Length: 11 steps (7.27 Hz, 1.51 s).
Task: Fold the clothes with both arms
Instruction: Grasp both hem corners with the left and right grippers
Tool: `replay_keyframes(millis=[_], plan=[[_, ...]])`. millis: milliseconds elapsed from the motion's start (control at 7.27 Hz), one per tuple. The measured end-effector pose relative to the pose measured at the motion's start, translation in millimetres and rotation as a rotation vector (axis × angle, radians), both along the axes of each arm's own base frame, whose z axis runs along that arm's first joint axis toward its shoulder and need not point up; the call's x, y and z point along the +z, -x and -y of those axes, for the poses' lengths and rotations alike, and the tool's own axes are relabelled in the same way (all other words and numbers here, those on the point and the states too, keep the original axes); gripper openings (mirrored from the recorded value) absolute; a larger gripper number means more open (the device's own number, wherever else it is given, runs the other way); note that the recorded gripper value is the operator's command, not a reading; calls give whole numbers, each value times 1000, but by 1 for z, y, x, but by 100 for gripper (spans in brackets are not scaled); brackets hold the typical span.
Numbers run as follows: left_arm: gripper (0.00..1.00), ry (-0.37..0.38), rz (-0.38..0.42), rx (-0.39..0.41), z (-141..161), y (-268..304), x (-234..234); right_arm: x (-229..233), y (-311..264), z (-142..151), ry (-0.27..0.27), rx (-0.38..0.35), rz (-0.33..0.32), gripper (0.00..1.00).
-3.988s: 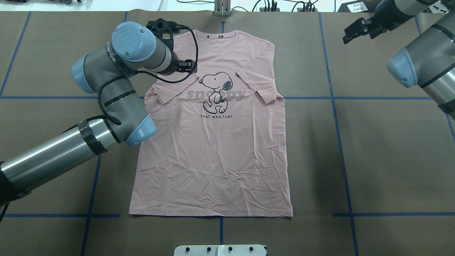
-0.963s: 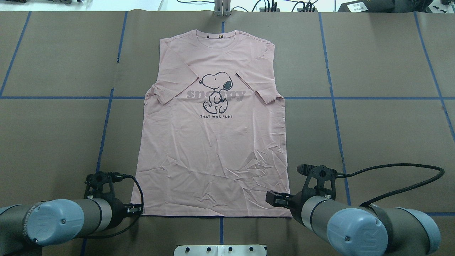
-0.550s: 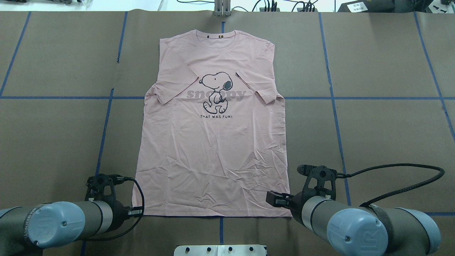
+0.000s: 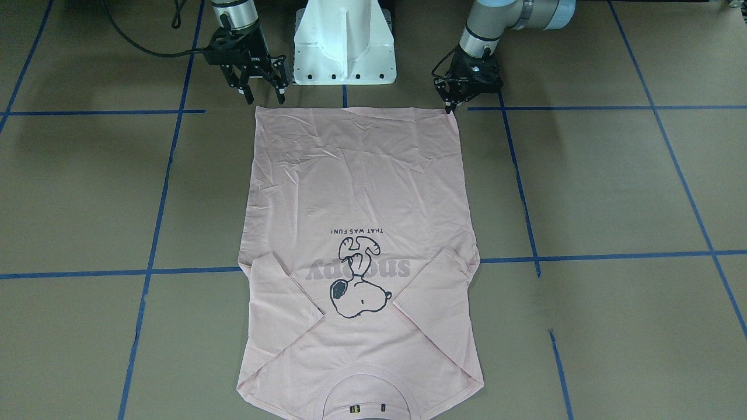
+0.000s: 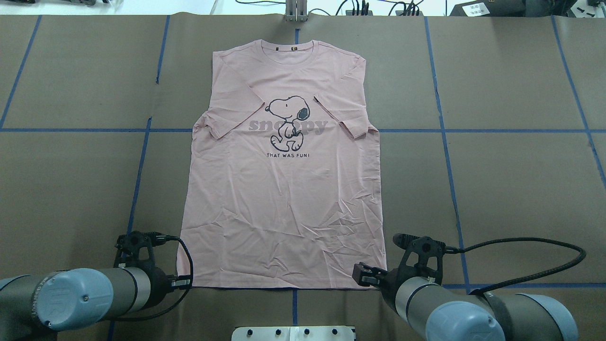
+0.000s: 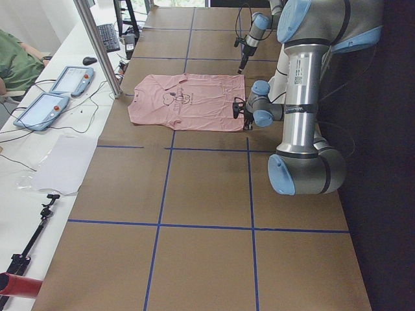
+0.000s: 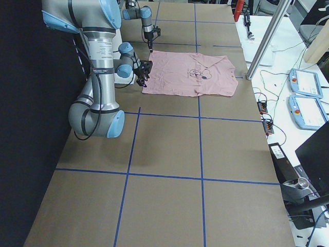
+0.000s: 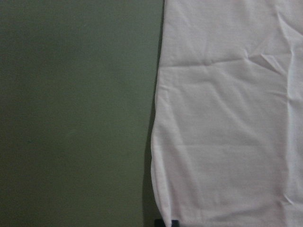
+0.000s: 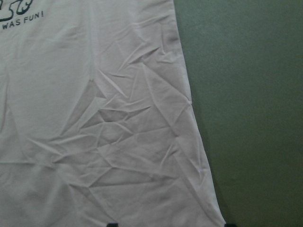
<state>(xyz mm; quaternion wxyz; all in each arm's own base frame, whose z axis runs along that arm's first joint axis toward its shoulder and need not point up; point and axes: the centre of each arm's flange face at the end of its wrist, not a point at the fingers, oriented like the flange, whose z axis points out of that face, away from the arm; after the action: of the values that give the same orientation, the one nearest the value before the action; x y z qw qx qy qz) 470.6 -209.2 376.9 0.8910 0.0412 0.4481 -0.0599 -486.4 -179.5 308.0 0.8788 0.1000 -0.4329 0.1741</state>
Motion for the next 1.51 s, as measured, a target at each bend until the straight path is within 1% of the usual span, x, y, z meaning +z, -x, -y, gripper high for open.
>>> replay_keyframes(millis=[138,275,550,825,963,1100,1238,1513], plan=[[0,-1,-4,0,0,0,-2,6,9,-11,54,41,-27,61],[0,-1,-6,0,0,0,-3,13,16,-19,86,74,-54,58],[0,0,-9,-1,0,0,-4,24,26,-25,94,99,-83,58],[0,0,-10,-1,0,0,-5,32,31,-25,81,113,-103,58],[0,0,-11,-1,0,0,-5,37,33,-25,76,117,-113,46],[0,0,-11,-1,0,0,-5,38,35,-25,73,118,-116,8],[0,0,-11,-1,0,0,-5,36,37,-25,73,120,-113,0],[0,-1,-11,-1,0,1,-6,34,38,-24,71,124,-109,0]])
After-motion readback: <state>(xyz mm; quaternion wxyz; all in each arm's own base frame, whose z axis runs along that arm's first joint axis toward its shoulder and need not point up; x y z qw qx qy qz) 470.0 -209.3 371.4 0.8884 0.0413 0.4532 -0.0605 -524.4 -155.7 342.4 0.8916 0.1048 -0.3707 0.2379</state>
